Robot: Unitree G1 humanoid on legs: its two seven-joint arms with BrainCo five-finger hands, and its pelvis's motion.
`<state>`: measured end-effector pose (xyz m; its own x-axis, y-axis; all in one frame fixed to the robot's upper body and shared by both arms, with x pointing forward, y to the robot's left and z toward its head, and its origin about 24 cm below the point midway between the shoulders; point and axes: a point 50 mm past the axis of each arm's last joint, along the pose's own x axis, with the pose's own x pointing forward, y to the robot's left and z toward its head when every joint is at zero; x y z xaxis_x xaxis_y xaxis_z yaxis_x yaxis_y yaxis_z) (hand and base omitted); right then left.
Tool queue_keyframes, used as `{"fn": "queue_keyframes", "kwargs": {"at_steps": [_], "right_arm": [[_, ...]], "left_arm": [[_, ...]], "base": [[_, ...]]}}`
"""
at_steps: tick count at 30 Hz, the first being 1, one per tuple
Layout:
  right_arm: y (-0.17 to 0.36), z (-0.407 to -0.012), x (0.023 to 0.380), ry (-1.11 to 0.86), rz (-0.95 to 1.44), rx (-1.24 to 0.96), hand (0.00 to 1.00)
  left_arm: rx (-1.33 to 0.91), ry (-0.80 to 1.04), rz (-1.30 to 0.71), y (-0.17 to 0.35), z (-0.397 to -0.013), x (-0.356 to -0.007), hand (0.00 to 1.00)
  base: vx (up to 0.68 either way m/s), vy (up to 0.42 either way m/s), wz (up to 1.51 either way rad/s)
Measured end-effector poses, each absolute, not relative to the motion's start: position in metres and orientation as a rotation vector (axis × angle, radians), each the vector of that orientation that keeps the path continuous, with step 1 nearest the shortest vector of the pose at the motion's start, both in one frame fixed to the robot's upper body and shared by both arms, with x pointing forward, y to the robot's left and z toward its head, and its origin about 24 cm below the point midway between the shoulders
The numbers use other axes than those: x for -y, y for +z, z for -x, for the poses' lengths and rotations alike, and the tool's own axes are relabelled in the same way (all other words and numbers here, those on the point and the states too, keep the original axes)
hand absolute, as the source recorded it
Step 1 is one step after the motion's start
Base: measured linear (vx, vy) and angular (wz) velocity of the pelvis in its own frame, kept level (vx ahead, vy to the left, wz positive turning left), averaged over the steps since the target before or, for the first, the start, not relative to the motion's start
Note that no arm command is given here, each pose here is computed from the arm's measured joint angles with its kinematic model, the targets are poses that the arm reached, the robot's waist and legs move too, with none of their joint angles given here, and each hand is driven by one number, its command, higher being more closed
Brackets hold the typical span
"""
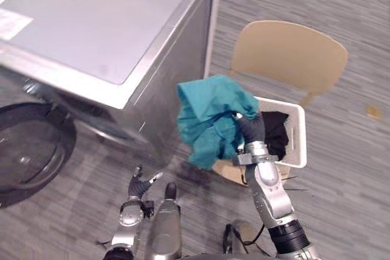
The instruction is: Pick up the laundry basket with both hands and put the clothes into the washing machine.
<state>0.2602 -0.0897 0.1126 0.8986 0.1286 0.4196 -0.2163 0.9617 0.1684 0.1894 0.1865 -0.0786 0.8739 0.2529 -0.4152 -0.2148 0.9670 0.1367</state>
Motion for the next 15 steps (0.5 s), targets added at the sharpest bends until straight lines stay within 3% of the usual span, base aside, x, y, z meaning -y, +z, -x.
{"fn": "queue_keyframes", "kwargs": {"at_steps": [4, 8, 12, 15], "right_arm": [[0.099, -0.269, 0.115, 0.124, -0.118, 0.37, 1.0], [0.099, -0.278, 0.132, 0.066, -0.089, 0.363, 1.0], [0.104, -0.283, 0.129, 0.081, -0.078, 0.38, 1.0], [0.109, -0.293, 0.125, 0.099, -0.069, 0.386, 1.0]], "left_arm": [[-0.408, 0.16, -0.007, -0.072, -0.186, -0.149, 0.0], [-0.221, 0.133, 0.001, -0.035, -0.198, -0.15, 0.0], [0.06, 0.095, -0.005, 0.016, -0.221, -0.149, 0.0], [0.142, 0.012, -0.045, 0.033, -0.232, -0.138, 0.0]], "base": [[-0.35, -0.195, 1.09], [-0.27, -0.063, 0.81], [-0.19, 0.067, 0.63], [-0.11, 0.163, 0.71]]}}
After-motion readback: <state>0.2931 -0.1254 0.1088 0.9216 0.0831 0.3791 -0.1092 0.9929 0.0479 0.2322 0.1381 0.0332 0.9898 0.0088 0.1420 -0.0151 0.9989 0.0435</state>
